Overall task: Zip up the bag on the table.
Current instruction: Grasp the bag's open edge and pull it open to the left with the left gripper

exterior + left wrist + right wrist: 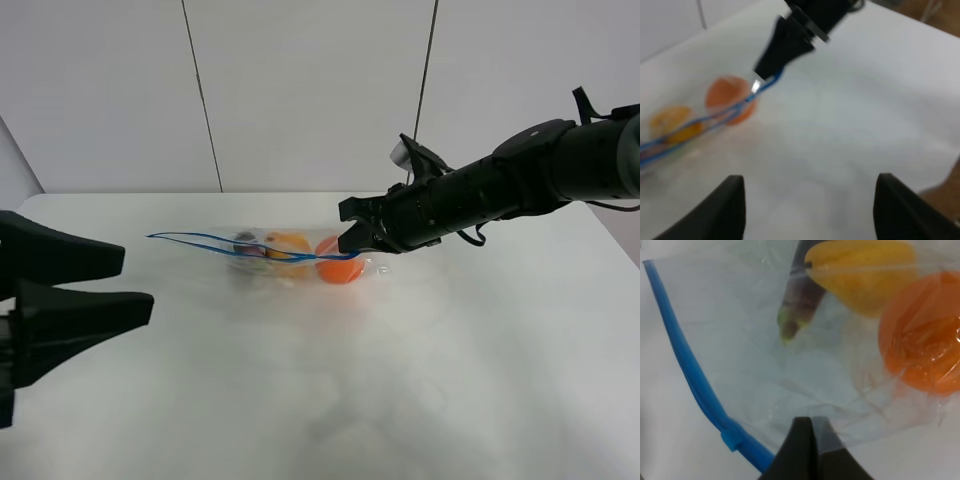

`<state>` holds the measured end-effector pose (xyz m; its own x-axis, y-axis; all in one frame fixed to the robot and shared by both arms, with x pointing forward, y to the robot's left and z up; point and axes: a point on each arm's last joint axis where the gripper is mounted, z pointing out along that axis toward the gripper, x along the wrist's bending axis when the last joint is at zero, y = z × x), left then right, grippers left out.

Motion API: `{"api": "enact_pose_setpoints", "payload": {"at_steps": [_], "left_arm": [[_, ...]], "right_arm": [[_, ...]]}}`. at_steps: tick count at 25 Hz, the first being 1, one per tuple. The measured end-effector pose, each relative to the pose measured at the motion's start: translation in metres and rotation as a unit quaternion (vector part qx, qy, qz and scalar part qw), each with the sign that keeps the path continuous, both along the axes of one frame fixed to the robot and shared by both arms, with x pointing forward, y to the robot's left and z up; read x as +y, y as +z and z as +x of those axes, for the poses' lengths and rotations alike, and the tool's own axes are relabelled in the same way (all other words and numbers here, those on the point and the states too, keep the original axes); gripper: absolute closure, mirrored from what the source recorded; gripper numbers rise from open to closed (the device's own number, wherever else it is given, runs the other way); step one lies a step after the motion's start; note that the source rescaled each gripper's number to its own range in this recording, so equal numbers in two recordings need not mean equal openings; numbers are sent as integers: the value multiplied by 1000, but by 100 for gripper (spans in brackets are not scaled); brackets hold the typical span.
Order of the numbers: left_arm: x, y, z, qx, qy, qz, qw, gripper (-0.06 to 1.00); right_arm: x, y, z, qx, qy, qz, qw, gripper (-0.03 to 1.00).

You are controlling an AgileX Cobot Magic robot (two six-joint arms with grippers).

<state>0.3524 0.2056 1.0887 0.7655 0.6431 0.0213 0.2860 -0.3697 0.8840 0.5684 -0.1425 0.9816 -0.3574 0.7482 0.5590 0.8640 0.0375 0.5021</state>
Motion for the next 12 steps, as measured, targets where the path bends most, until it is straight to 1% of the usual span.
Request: {"api": "enact_pose_setpoints", "payload": {"at_steps": [4,6,9,12], "left_arm": [[-21,-13,5,35,-46,27,998,11],[-30,-15,8,43,-63,38,996,11],[-38,-9,13,42,-71,39,996,11],[-42,-12,19,43,-75,50,995,11]], "right_arm": [[0,0,0,1,-1,1,1000,97],[0,0,0,1,-1,1,1000,97],[0,0,0,3,-1,2,1000,97],[0,0,0,4,-2,2,1000,97]]}}
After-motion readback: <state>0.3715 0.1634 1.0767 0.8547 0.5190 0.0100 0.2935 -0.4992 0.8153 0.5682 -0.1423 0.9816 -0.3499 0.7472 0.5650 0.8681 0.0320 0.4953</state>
